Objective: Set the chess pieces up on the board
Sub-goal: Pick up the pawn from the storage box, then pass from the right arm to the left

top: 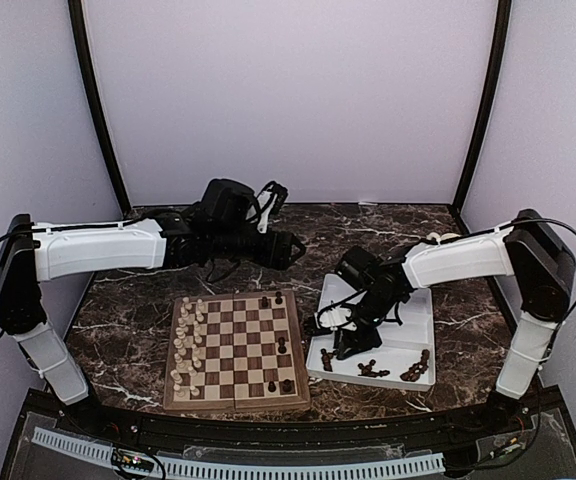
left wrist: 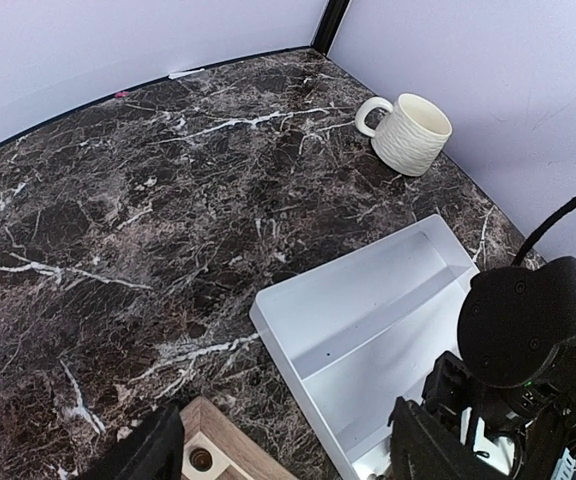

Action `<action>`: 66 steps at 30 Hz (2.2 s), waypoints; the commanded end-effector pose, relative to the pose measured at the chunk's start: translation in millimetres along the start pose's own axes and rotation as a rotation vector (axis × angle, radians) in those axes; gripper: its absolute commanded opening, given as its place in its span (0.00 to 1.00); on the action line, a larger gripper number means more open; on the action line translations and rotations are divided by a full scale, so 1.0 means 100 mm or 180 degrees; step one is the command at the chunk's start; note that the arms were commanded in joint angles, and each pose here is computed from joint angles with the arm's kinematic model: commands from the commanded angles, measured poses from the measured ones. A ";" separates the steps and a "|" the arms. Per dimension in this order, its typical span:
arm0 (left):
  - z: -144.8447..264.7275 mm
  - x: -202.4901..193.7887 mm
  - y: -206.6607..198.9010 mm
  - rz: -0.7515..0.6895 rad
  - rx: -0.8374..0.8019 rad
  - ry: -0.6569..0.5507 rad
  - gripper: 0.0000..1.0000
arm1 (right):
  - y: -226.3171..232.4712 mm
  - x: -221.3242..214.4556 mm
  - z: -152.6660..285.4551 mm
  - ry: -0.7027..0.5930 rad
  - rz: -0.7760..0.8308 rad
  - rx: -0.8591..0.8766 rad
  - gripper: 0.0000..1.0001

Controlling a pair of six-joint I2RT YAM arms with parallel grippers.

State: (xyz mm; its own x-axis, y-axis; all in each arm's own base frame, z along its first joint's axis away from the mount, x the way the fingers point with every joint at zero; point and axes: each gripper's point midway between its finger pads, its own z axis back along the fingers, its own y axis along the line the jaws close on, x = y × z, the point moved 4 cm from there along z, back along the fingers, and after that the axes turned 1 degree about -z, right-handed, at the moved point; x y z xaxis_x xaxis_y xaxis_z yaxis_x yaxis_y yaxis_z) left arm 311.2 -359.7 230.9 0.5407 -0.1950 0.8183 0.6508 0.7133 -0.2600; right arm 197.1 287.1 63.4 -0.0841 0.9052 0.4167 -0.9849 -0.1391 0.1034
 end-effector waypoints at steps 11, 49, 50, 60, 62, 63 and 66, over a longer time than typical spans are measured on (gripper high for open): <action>0.21 0.13 -0.02 -0.0009 -0.0026 -0.0137 0.74 | -0.03 0.00 0.07 0.0131 0.0045 -0.0129 0.10; -0.14 -0.38 -0.91 0.0286 -0.2029 0.0405 0.63 | -0.16 0.64 1.47 -0.1038 -0.0303 -0.0433 0.11; -0.14 -0.39 -0.90 0.0298 -0.2039 0.0405 0.61 | -0.14 0.64 1.46 -0.1012 -0.0283 -0.0432 0.11; -0.11 -0.34 -0.86 0.0394 -0.2275 0.0345 0.40 | -0.07 0.69 1.39 -0.0909 -0.0177 -0.0430 0.12; -0.12 -0.35 -0.85 0.0419 -0.2281 0.0368 0.39 | -0.07 0.70 1.40 -0.0916 -0.0173 -0.0436 0.12; -0.13 -0.36 -0.84 0.0425 -0.2280 0.0374 0.38 | -0.08 0.71 1.40 -0.0917 -0.0171 -0.0442 0.12; -0.14 -0.38 -0.82 0.0445 -0.2260 0.0407 0.43 | -0.10 0.71 1.40 -0.0912 -0.0184 -0.0448 0.12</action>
State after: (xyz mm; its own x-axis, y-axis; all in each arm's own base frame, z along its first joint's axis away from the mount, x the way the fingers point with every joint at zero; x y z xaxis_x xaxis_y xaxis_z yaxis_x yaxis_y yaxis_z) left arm 245.0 -420.1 208.7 0.6772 -0.2445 0.6940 0.7346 0.1705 -0.6567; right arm 219.3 291.6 207.6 0.0186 0.7690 0.6390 -0.9991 -0.0094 0.0404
